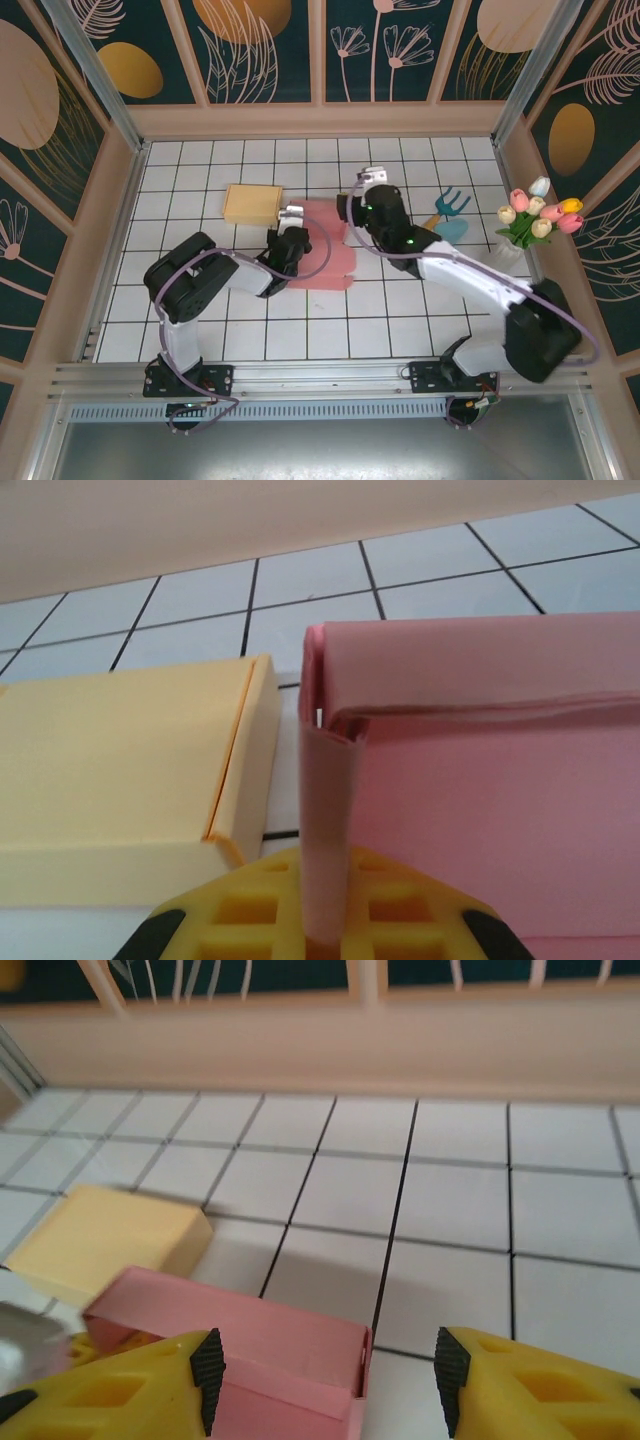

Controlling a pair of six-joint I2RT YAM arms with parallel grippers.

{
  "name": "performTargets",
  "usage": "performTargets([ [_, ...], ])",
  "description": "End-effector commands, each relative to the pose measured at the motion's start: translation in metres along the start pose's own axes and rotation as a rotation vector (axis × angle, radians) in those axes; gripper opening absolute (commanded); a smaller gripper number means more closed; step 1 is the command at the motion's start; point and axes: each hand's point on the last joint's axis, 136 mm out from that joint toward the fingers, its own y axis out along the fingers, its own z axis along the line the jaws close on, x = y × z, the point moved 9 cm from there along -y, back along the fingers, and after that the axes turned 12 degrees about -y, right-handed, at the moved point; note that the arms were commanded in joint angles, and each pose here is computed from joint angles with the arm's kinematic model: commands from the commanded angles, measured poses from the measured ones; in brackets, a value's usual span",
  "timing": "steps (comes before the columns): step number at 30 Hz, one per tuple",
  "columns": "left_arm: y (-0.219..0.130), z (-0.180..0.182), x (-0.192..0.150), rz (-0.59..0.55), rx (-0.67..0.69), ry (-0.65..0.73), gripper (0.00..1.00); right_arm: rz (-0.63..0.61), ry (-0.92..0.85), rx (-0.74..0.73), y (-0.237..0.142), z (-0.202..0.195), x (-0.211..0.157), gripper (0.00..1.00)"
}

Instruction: Fold the paper box

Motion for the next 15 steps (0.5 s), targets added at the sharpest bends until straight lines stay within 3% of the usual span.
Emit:
performTargets([
  [1,-0.010,-0.011,0.031,0.062,-0.024,0.098,0.00,0.010,-0.034,-0.068,-0.032,-0.017,-0.012,0.61],
  [5,-0.038,-0.017,0.092,0.013,-0.130,0.082,0.00,-0.110,0.006,-0.138,-0.073,-0.038,-0.024,0.62],
  [9,-0.065,-0.022,0.142,0.036,-0.241,0.176,0.00,-0.245,0.107,-0.198,-0.104,-0.059,-0.035,0.63],
  [15,-0.082,-0.020,0.190,0.123,-0.151,0.373,0.00,-0.322,0.159,-0.191,-0.120,-0.066,-0.036,0.63],
])
